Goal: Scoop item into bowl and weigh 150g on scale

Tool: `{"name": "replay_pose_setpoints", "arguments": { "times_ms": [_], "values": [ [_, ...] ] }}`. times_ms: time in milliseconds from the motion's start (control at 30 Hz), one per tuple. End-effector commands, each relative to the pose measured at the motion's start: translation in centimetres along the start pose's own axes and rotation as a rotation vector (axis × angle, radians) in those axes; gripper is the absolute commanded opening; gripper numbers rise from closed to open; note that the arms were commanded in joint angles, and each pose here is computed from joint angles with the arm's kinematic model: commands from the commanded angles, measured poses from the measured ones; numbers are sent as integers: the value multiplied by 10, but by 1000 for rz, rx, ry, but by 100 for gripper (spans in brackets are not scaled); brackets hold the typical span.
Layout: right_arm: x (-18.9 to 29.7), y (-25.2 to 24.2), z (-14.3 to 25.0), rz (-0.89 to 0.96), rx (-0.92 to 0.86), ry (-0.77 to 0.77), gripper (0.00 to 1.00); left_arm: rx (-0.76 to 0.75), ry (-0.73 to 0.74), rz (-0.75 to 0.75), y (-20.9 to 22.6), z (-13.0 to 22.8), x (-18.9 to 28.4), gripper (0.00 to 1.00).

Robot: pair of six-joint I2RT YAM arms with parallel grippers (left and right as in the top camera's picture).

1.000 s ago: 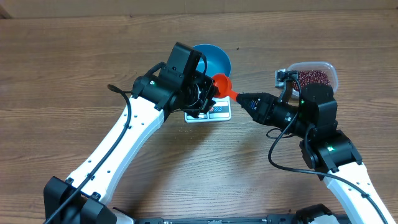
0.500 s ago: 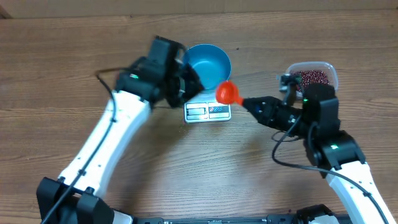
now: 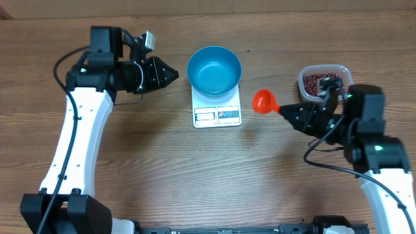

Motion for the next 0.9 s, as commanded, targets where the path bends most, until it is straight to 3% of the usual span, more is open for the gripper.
{"name": "replay_pose_setpoints", "arguments": {
  "times_ms": [0,267,433,633,867],
  "values": [
    [27,17,-14,1,116,-74,4,-204,-109,-29,-33,-28,41,20],
    [89,20,-37,227,112,-250,4,-330,-199,-228,-87,-35,118,24],
    [112,26,-50,285,216,-274,4,-383,-219,-215,-113,-26,127,26],
    [100,15,-60,329,281,-215,4,-366,-89,-206,-116,-12,91,24],
    [83,-3,-70,368,219,-139,4,-257,196,-226,-106,30,1,25]
  ]
}}
Point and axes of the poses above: each gripper's point midway between its finger pads, its own x axis back along the fingers, its own y axis along the line the jaws close on, z = x × y, the point moved 6 cm from there along x, back along the fingers, and after that the axes turned 13 degrees about -x, right-handed, at the moved point
